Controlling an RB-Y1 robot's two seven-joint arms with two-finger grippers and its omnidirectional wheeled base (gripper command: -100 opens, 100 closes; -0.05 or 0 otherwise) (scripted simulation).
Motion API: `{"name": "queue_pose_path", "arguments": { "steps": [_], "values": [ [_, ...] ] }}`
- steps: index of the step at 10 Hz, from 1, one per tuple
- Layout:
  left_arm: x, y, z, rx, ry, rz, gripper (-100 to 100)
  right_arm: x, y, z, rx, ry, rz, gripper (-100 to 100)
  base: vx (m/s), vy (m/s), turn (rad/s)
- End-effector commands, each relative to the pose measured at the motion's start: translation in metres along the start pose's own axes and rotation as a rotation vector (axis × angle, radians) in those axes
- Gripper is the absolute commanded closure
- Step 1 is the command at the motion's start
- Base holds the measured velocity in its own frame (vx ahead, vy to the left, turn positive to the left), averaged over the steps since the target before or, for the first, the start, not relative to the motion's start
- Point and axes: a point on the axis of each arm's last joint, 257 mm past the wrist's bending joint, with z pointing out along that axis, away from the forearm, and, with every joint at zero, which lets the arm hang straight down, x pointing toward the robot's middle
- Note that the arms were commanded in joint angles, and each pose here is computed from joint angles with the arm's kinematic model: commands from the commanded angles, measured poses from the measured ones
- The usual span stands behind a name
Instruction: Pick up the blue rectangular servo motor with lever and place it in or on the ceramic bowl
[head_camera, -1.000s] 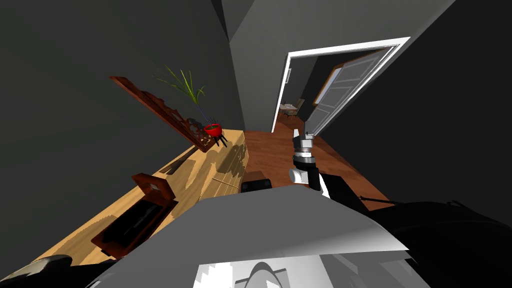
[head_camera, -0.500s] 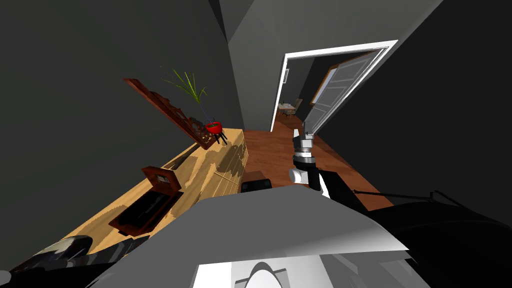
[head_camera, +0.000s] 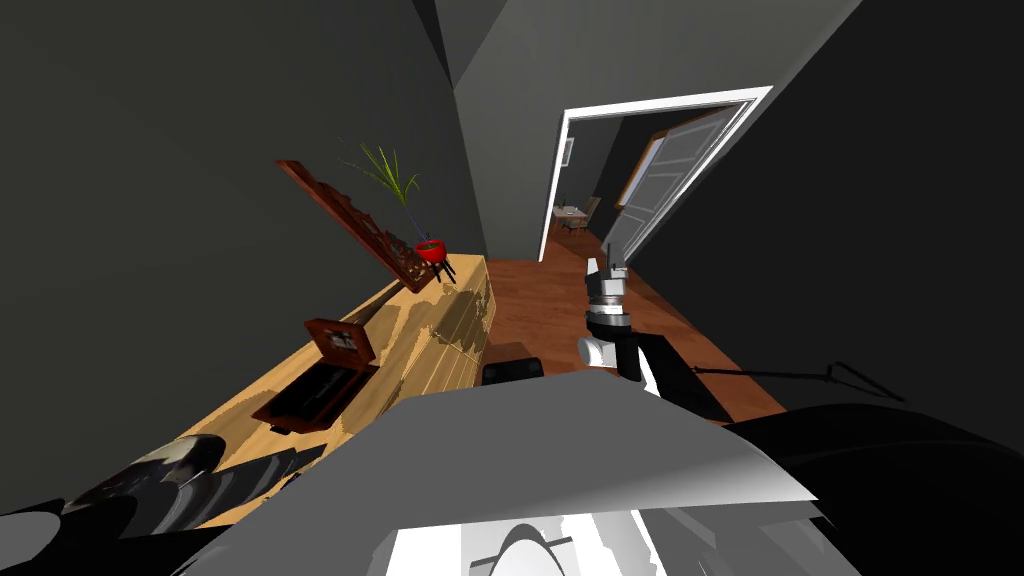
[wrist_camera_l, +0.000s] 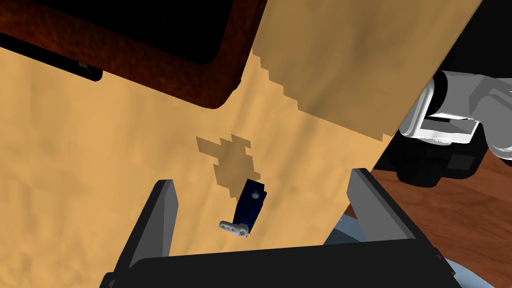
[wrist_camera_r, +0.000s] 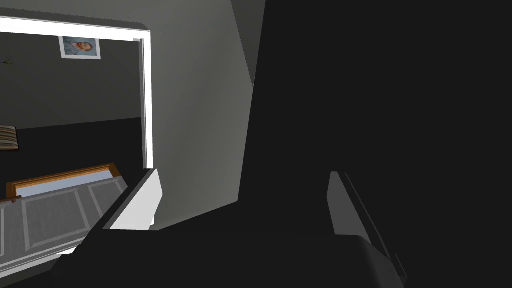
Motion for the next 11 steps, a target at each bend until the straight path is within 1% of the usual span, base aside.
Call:
{"name": "queue_pose_path", "arguments": {
  "steps": [1,7,8,9,10,11],
  "values": [
    [0.014,0.013,0.004,-0.045,0.038,0.043,-100,0.000,0.000,0.000,0.000,0.000,0.000,0,-0.147,0.040,-0.043],
    [0.046,0.051,0.017,-0.168,0.154,0.117,-100,0.000,0.000,0.000,0.000,0.000,0.000,0,-0.126,0.068,-0.042],
    [0.056,0.065,0.020,-0.213,0.194,0.134,-100,0.000,0.000,0.000,0.000,0.000,0.000,0,-0.183,0.116,-0.081],
    [0.060,0.072,0.022,-0.234,0.212,0.142,-100,0.000,0.000,0.000,0.000,0.000,0.000,0,-0.161,0.104,-0.073],
    [0.068,0.084,0.024,-0.272,0.247,0.152,-100,0.000,0.000,0.000,0.000,0.000,0.000,0,-0.177,0.106,-0.056],
    [0.071,0.089,0.025,-0.287,0.263,0.156,-100,0.000,0.000,0.000,0.000,0.000,0.000,0,-0.149,0.095,-0.046]
  ]
}}
